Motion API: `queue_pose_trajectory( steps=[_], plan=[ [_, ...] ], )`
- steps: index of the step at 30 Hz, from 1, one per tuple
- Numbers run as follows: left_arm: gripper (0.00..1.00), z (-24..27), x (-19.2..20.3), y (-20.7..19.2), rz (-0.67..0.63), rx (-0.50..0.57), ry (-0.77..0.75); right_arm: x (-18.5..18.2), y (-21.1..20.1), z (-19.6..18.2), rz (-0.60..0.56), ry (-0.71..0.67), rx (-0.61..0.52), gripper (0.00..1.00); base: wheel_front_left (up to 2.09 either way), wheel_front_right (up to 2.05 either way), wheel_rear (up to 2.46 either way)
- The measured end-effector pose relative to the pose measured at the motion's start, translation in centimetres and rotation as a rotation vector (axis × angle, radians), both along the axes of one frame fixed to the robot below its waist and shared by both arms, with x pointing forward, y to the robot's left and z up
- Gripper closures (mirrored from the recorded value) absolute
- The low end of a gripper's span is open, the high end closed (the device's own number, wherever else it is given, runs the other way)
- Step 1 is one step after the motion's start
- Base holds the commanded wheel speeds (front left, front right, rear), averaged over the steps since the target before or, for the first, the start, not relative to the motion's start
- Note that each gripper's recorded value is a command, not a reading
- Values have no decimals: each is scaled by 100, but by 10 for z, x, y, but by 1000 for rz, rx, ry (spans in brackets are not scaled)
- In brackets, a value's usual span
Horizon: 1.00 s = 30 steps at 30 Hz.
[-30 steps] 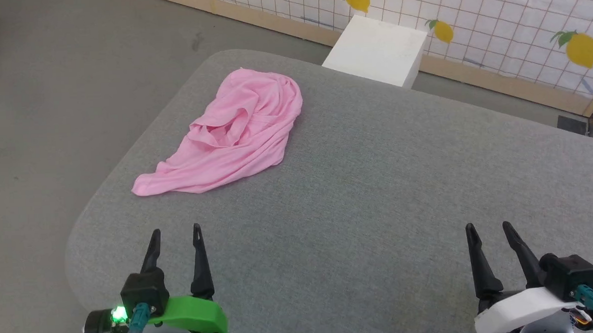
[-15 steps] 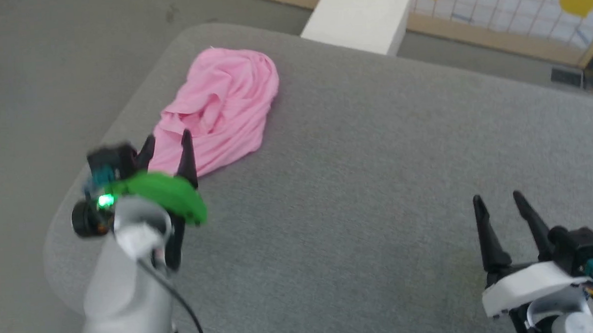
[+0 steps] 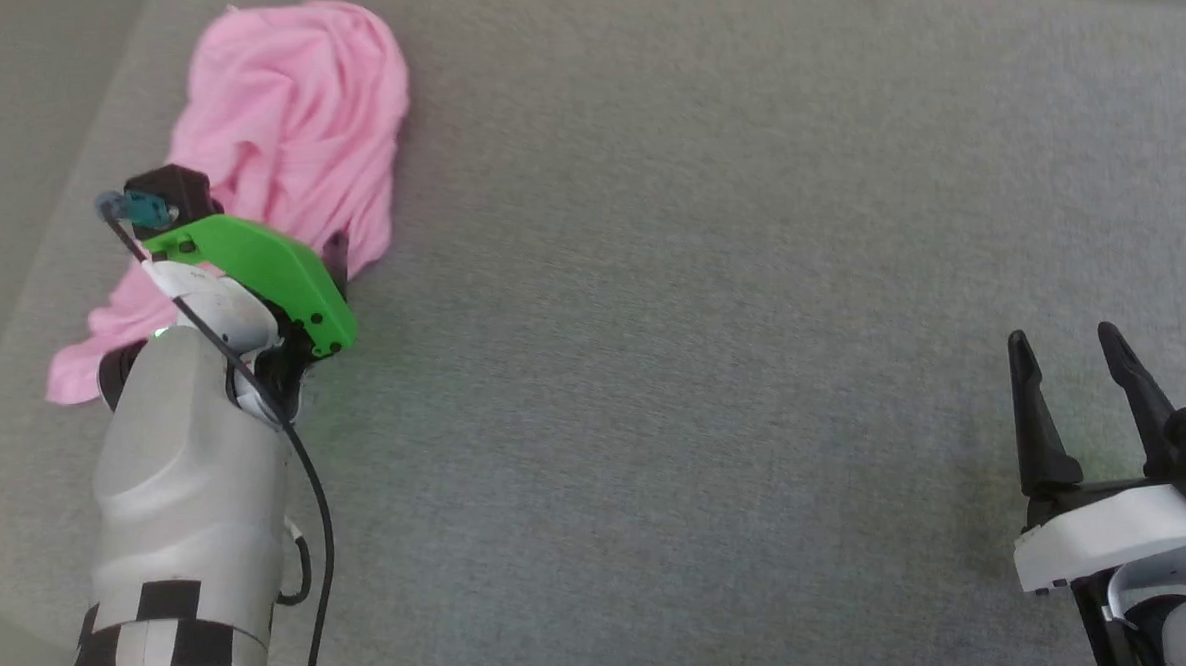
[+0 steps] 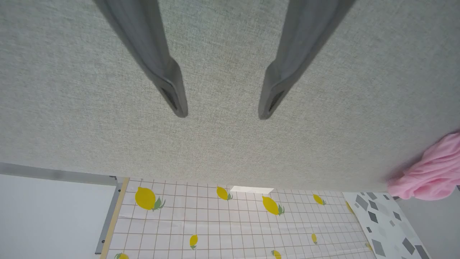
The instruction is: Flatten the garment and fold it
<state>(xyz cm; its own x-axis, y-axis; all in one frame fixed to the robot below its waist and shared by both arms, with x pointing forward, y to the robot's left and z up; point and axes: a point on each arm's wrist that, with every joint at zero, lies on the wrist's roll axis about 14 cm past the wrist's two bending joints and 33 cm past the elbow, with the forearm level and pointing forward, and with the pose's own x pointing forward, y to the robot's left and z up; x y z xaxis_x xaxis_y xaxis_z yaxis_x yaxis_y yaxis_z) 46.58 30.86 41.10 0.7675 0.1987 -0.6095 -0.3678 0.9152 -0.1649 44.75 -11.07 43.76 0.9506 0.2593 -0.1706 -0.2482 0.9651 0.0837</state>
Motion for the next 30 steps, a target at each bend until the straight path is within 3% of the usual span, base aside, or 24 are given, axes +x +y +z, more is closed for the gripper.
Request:
queue_pose_trajectory(
  steps=[5, 6, 13, 16, 19, 24, 27, 30],
  plan=[
    [0, -35, 0, -9, 4, -30, 124, -1, -11, -17, -29, 46, -11, 0, 0, 0, 0],
    [100, -33, 6, -7, 15, -35, 102, -2, -14, -19, -34, 51, -13, 0, 0, 0, 0],
    [100, -5, 30, -6, 20, 14, -82, -6, -17, -20, -44, 59, -1, 0, 0, 0, 0],
    [100, 66, 62, -12, -45, 61, -327, -10, -11, -14, -36, 44, 34, 0, 0, 0, 0],
    [100, 147, 85, -28, -78, 28, -592, -15, -9, -8, -42, 30, 80, 0, 0, 0, 0],
    [100, 246, 93, -88, -228, -46, -856, -24, -12, 5, -66, -8, 143, 0, 0, 0, 0],
    [100, 303, 85, -137, -343, -158, -995, -33, -20, 11, -96, -25, 164, 0, 0, 0, 0],
    [100, 330, 71, -194, -504, -211, -1050, -41, -39, 16, -151, -46, 168, 0, 0, 0, 0]
  ],
)
